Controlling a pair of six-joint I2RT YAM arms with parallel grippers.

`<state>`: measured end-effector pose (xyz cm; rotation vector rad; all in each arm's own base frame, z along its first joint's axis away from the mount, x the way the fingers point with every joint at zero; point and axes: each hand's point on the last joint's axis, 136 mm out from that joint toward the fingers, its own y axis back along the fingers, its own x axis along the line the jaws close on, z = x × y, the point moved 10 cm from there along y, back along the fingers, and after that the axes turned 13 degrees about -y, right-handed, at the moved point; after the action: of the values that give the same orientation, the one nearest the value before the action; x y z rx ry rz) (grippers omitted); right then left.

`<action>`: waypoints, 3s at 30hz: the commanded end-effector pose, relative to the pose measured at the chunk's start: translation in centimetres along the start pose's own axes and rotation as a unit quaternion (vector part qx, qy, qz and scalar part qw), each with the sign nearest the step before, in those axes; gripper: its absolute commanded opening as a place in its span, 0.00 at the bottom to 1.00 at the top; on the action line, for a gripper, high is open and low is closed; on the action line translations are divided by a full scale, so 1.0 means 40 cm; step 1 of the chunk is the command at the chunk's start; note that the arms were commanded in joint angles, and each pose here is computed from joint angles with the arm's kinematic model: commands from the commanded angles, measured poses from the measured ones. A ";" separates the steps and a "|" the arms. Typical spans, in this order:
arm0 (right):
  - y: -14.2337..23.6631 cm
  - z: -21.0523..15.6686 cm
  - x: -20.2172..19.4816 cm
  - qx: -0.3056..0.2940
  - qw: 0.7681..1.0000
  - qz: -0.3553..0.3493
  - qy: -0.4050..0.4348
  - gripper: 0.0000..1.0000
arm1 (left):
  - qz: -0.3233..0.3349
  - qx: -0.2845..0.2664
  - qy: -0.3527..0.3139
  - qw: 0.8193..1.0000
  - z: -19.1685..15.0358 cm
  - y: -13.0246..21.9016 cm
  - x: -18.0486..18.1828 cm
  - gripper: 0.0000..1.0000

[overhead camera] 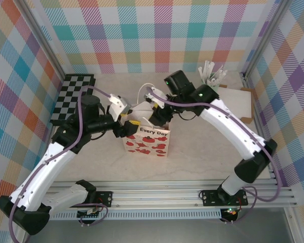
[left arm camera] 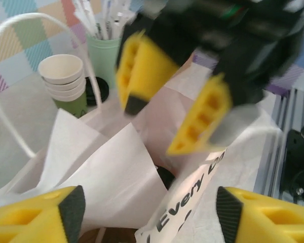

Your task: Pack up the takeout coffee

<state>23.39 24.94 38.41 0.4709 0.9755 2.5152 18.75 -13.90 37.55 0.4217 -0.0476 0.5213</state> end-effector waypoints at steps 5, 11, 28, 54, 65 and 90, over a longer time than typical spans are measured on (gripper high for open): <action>0.139 -0.009 -0.049 -0.159 0.945 -0.223 -0.177 1.00 | 0.259 0.002 0.132 0.957 0.014 0.087 0.097 0.94; 0.216 -0.121 -0.077 -0.162 0.858 -0.244 -0.421 1.00 | 0.276 0.128 0.239 0.922 -0.011 0.042 0.144 0.89; 0.003 -0.138 -0.065 0.039 0.835 -0.197 -0.513 0.45 | 0.200 0.237 0.307 0.900 -0.086 -0.050 0.140 0.17; -0.003 -0.004 -0.287 -0.058 0.848 -0.221 -0.478 0.01 | 0.232 0.182 0.324 0.899 -0.032 -0.182 0.242 0.00; 0.004 -0.008 -0.372 -0.067 0.838 -0.242 -0.484 0.02 | 0.229 0.178 0.296 0.910 0.014 -0.252 0.305 0.00; 0.174 0.054 -0.325 -0.138 0.846 -0.268 -0.439 0.71 | 0.329 0.193 0.281 0.881 0.062 -0.126 0.363 0.58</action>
<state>36.29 17.00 39.76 1.0358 0.3791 1.5764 35.76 -14.31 37.33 0.6698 0.5659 1.2293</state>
